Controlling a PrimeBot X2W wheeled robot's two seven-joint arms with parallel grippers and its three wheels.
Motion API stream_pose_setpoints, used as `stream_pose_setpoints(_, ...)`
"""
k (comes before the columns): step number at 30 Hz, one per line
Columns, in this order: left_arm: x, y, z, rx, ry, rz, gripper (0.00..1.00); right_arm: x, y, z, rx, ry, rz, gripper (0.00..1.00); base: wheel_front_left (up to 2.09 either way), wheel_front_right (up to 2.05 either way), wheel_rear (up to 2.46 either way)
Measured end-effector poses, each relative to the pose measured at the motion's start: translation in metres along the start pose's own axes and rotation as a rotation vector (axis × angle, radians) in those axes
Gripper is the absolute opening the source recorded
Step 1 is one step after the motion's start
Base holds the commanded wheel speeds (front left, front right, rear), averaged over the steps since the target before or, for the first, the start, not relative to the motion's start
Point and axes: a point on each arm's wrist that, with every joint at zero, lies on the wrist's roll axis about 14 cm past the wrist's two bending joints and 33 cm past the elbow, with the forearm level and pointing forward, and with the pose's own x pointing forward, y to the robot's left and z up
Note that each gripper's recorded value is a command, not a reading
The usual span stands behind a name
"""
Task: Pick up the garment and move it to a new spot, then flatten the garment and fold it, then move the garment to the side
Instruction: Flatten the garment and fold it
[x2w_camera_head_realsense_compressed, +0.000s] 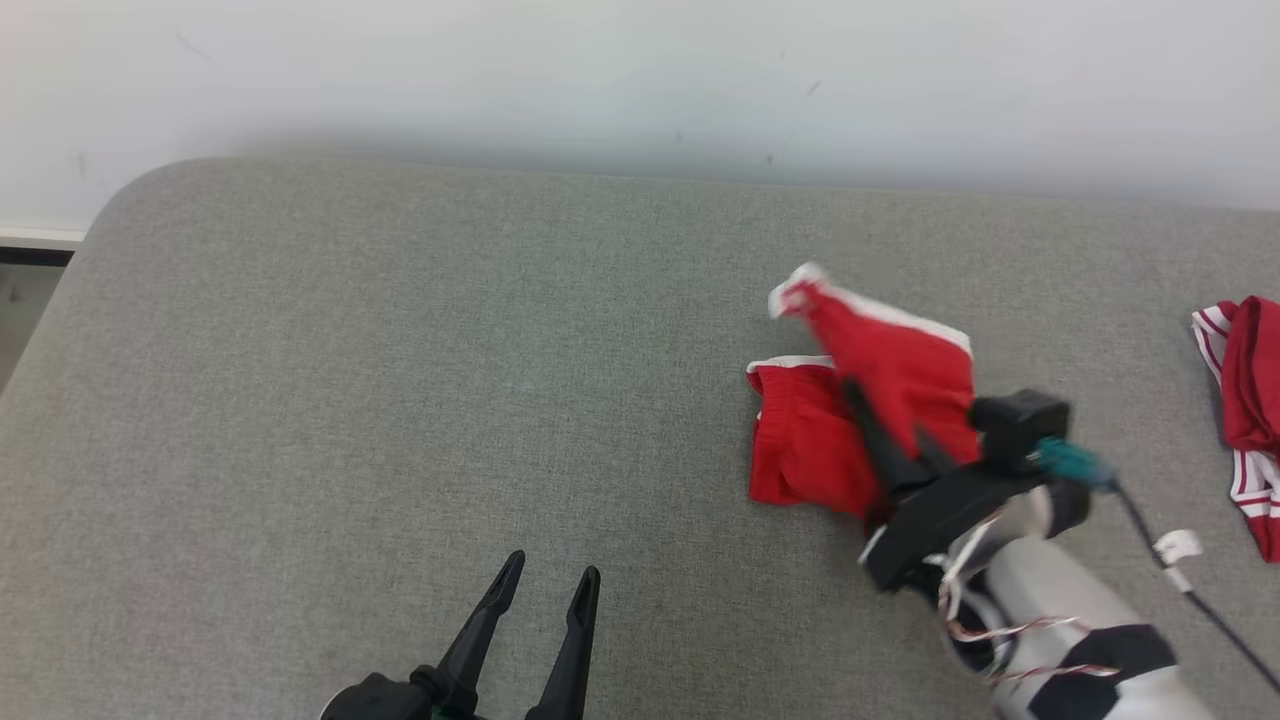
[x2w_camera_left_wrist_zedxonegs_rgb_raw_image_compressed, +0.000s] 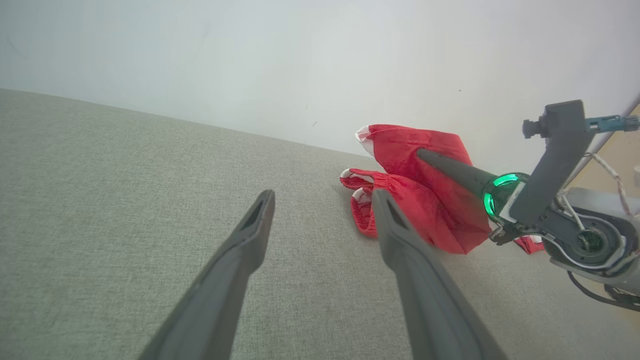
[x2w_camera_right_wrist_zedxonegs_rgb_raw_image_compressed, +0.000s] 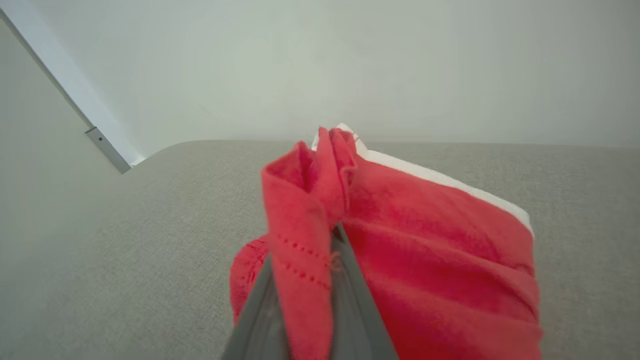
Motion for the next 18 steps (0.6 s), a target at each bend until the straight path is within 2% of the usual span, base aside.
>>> stream_pose_setpoints(3, 0.001, 0.0, -0.001, -0.004, 0.001, 0.001, 1.0, 0.002, 0.021, -0.016, 0.004, 0.042, 0.047, 0.0, 0.0, 0.0, 0.0)
stream_pose_setpoints(4, 0.001, -0.001, -0.001, -0.006, 0.0, 0.001, 1.0, 0.002, 0.027, -0.022, 0.006, 0.057, 0.062, 0.03, 0.0, 0.0, 0.0)
stream_pose_setpoints(5, 0.001, -0.001, -0.001, -0.006, 0.0, 0.001, 1.0, 0.001, 0.034, -0.026, 0.01, 0.067, 0.075, 0.14, 0.0, 0.0, 0.0)
stream_pose_setpoints(6, 0.001, -0.001, -0.001, -0.007, 0.0, 0.002, 1.0, 0.0, 0.04, -0.031, 0.018, 0.077, 0.088, 0.5, 0.0, 0.0, 0.0)
stream_pose_setpoints(7, 0.001, -0.001, 0.0, -0.007, -0.001, 0.002, 1.0, 0.0, 0.045, -0.034, 0.023, 0.083, 0.099, 1.0, 0.0, 0.0, 0.0)
stream_pose_setpoints(18, 0.0, -0.003, 0.001, -0.016, -0.009, 0.003, 1.0, -0.027, 0.103, -0.048, 0.126, 0.071, 0.229, 1.0, 0.0, 0.0, 0.0)
